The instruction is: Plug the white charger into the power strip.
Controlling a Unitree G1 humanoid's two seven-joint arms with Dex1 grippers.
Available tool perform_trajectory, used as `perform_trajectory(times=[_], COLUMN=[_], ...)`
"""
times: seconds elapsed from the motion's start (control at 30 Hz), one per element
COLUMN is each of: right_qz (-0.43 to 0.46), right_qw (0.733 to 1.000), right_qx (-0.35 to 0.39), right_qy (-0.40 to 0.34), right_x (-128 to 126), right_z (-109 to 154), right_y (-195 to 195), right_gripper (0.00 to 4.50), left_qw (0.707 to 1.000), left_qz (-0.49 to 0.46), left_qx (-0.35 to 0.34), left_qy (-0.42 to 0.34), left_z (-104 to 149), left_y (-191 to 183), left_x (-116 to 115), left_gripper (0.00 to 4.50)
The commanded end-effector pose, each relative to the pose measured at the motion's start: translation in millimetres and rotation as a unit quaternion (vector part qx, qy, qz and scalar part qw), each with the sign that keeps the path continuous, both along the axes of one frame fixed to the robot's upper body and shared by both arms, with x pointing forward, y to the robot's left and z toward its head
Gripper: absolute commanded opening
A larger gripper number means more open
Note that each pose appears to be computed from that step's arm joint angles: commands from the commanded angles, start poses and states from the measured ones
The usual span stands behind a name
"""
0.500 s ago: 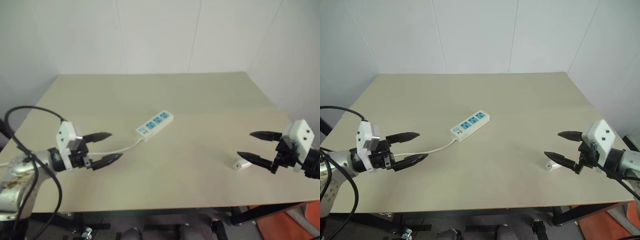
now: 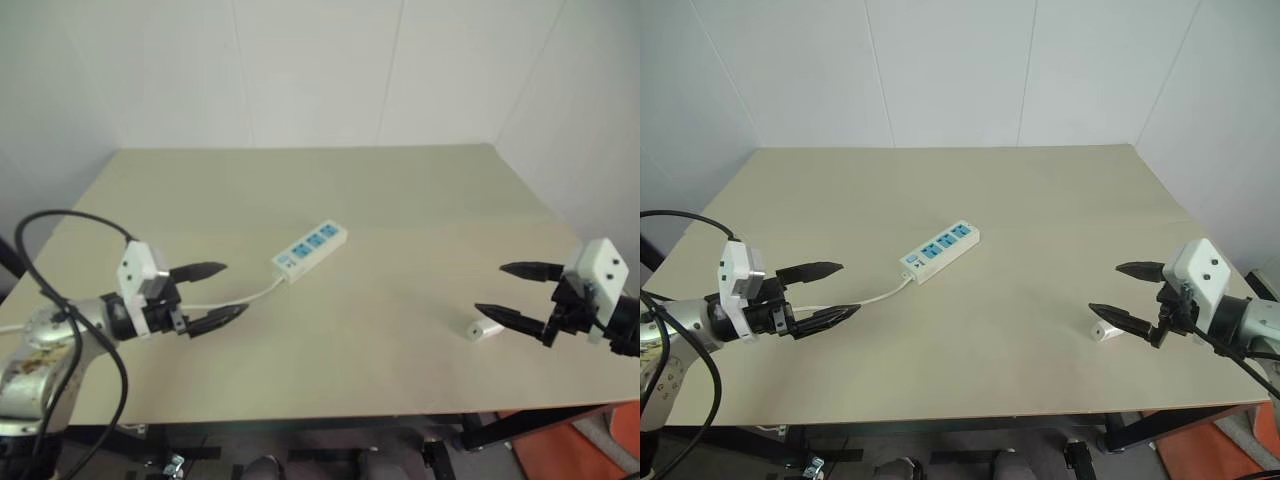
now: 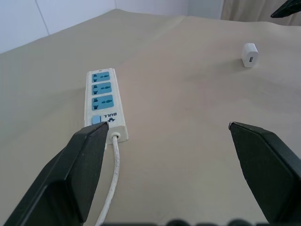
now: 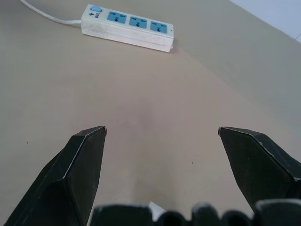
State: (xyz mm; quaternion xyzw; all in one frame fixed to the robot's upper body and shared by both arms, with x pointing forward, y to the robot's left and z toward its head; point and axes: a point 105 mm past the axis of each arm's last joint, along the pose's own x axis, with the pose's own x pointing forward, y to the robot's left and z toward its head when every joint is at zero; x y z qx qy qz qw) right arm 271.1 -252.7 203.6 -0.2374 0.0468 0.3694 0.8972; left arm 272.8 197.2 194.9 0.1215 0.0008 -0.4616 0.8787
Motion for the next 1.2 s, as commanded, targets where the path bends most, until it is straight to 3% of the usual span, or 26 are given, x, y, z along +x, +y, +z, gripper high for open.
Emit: perform_trajectory(times=[0.03,0.17,0.33,0.6,0.87,1.2], right_qz=[0.010,0.014,0.021,0.040,0.047,0.049], right_qw=[1.000,1.000,0.999,0.999,0.998,0.998], right_qx=[-0.012,-0.009,-0.007,-0.003,0.000,0.007], right_qy=[-0.022,-0.022,-0.029,-0.034,-0.035,-0.034], right_x=[-0.6,1.4,4.9,8.6,4.9,-3.0], right_z=[10.2,9.1,9.9,10.5,12.3,11.3], right_y=[3.3,5.8,12.0,22.0,24.2,25.2], right_gripper=[4.50,4.50,4.50,4.50,4.50,4.50], left_qw=[0.999,0.990,0.990,0.991,0.992,0.993], left_qz=[0.029,0.123,0.109,0.117,0.111,0.110], left_qx=[0.005,0.020,-0.016,-0.037,-0.047,-0.039], left_qy=[-0.034,-0.069,-0.083,-0.057,-0.032,0.006], left_z=[7.3,5.6,10.6,-12.8,-38.3,-65.0], left_y=[2.3,6.2,-20.7,-50.3,-68.0,-74.4], left_x=[8.6,44.0,72.5,118.8,137.4,144.2], left_gripper=[4.48,4.48,4.48,4.48,4.48,4.48])
